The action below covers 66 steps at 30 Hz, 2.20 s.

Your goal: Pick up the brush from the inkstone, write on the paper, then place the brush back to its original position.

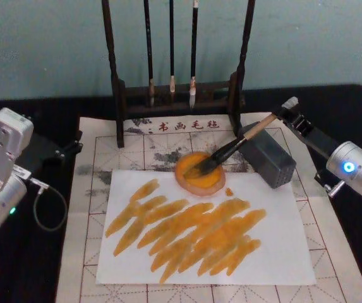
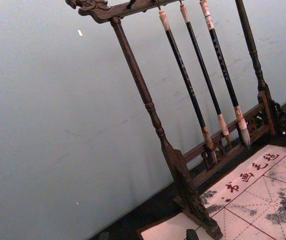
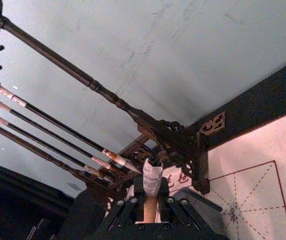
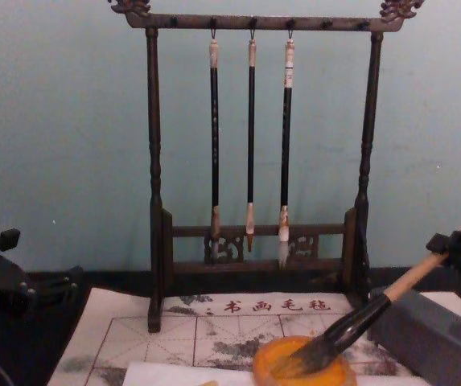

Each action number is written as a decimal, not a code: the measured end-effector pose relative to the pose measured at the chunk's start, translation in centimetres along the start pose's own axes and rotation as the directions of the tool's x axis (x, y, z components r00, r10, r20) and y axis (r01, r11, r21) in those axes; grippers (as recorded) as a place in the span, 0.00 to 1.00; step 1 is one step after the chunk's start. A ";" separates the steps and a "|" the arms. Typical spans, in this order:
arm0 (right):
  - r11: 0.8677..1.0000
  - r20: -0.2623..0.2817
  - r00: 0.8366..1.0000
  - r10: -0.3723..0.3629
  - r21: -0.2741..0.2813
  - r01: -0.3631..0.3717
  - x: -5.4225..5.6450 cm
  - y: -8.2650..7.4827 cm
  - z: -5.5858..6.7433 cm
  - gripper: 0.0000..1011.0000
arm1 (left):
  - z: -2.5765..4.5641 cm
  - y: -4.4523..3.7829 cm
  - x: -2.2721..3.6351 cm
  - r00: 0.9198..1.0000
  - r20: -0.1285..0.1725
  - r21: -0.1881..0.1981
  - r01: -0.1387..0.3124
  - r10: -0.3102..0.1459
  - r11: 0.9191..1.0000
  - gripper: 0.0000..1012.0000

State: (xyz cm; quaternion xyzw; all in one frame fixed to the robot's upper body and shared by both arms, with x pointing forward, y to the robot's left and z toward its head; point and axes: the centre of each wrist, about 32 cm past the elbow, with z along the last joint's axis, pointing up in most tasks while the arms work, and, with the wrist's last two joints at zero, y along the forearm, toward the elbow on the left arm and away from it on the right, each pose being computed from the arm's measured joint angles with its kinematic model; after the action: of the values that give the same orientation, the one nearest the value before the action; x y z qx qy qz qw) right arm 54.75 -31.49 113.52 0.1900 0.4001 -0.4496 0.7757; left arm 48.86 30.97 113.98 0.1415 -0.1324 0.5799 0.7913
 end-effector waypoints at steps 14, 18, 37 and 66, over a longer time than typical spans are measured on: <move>1.000 -0.038 0.999 -0.025 0.002 0.025 0.3 -0.3 -0.2 0.18 | 0.00 0.00 0.00 1.000 0.000 0.000 0.000 0.000 1.000 0.99; 1.000 -0.045 0.999 -0.031 0.002 0.031 0.4 -0.5 -0.2 0.18 | 0.00 0.00 0.00 1.000 0.000 0.000 0.000 0.000 1.000 0.99; 1.000 -0.042 0.999 -0.029 0.001 0.029 0.4 -0.4 -0.2 0.18 | 0.00 0.00 0.00 1.000 0.000 0.000 0.000 0.000 1.000 0.99; 1.000 -0.040 0.999 -0.028 0.002 0.028 0.4 -0.4 -0.1 0.80 | 0.00 0.00 0.00 1.000 0.000 0.000 0.000 0.000 1.000 0.99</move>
State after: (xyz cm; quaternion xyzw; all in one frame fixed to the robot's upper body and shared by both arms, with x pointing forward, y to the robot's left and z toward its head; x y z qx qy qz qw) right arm 54.41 -31.82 113.18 0.1944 0.4175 -0.4572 0.7608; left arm 48.86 30.97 113.98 0.1415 -0.1324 0.5799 0.7913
